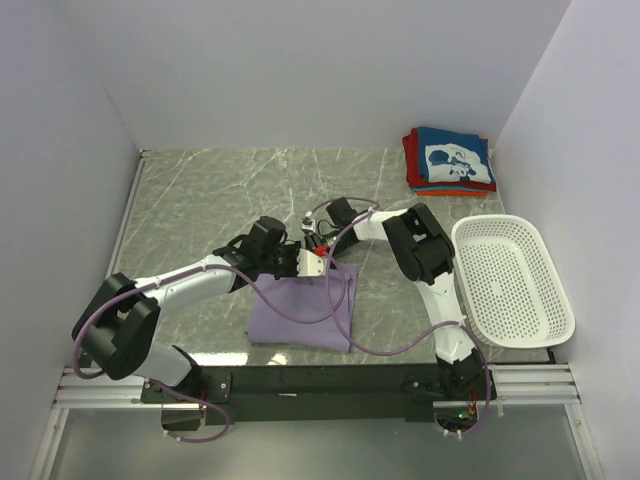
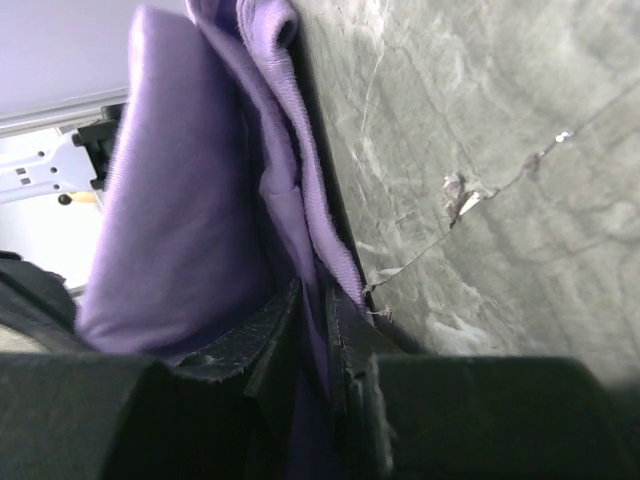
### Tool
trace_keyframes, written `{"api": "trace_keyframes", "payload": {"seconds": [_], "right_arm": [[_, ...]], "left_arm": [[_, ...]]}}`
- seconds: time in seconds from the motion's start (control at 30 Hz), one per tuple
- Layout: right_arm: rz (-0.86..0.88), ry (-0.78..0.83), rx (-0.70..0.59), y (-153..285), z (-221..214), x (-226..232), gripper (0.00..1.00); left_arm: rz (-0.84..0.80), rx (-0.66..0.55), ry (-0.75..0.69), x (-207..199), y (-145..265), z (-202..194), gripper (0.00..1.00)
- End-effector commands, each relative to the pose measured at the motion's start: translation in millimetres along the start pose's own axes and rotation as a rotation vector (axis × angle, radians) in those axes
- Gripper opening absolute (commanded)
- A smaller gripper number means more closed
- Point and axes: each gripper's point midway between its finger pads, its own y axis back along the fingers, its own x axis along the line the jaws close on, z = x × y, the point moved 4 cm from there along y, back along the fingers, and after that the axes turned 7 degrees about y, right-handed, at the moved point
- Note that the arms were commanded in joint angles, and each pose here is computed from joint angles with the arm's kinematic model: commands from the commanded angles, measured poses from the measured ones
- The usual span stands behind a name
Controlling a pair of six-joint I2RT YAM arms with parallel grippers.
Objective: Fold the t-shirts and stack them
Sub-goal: Fold the tshirt
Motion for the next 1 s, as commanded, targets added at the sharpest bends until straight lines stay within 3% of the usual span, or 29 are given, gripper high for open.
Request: {"api": "trace_keyframes", "payload": {"seconds": [0.0,0.23,0.47,0.67,0.83,0.97], "right_arm": [[-0.049,-0.031,0.008,-5,-11,-23,0.23],[-0.05,-0.03,0.013,-8,-12,-24,0.23],[-0.074,-0.006,0.014,-4,-8,-21,0.23],[-0.234,0.102,0.007,14,7,-14,0.24],[-0.42,0.179,-0.005,32,23,-9,0.27],[-0.549,0.256,-0.014,50,40,-1,0.36]], "left_arm": [[0.129,-0.089,-0.056,32,4,22,0.0],[0.165,-0.111,-0.06,38,3,25,0.0],[0.148,-0.055,-0.077,28,-11,0,0.0],[0.134,-0.019,-0.057,24,-18,-11,0.02],[0.107,0.004,-0.017,18,-12,-12,0.14],[0.062,0.007,0.048,11,4,-4,0.34]]}}
